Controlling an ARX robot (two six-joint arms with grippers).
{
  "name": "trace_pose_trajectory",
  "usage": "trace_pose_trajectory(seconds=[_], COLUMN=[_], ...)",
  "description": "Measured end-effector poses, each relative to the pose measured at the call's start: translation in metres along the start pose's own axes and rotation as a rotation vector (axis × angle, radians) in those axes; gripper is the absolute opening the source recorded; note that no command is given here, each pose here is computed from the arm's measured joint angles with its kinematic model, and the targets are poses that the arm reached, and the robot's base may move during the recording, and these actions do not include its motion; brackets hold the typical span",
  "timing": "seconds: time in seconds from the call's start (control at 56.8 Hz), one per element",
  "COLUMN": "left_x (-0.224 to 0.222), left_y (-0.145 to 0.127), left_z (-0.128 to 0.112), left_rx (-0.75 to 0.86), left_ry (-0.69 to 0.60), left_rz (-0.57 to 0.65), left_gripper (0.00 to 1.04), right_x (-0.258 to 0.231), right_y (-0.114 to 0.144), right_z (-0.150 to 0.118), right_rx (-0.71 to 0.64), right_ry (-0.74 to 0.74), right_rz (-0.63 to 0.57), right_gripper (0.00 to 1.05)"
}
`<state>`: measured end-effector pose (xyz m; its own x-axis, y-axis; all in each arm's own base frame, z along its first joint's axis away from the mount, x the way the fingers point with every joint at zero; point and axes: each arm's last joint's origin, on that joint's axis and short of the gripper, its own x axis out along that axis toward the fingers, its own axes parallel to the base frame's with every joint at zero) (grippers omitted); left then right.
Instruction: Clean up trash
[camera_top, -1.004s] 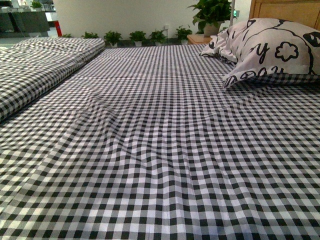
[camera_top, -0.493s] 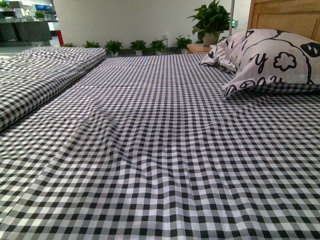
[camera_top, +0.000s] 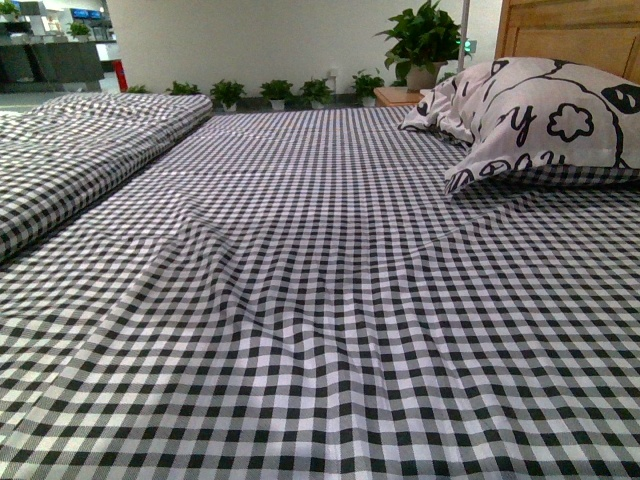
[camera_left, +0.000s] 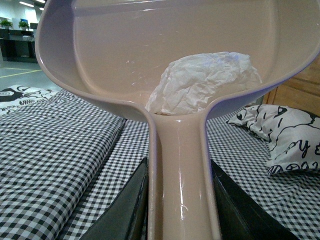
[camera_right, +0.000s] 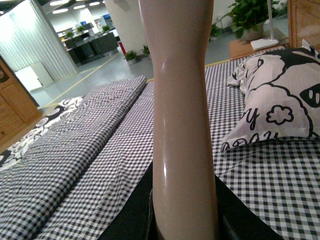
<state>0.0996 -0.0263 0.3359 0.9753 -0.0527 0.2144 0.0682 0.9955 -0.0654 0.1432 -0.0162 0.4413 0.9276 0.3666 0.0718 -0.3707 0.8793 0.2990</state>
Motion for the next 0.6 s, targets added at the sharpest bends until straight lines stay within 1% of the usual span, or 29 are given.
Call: trace_pose_trajectory(seconds=[0.599], left_x=[-0.0002], left_y=[0.0], left_z=[0.0001], left_rx=[-0.001], left_ry=[-0.001], left_rz=[0.0], left_gripper=[0.29], right_x=[-0.0007], right_y=[0.0006], right_z=[0.0002], right_rx=[-0.003], right_ry=[-0.003], right_rz=[-0.001], right_gripper=[0.19])
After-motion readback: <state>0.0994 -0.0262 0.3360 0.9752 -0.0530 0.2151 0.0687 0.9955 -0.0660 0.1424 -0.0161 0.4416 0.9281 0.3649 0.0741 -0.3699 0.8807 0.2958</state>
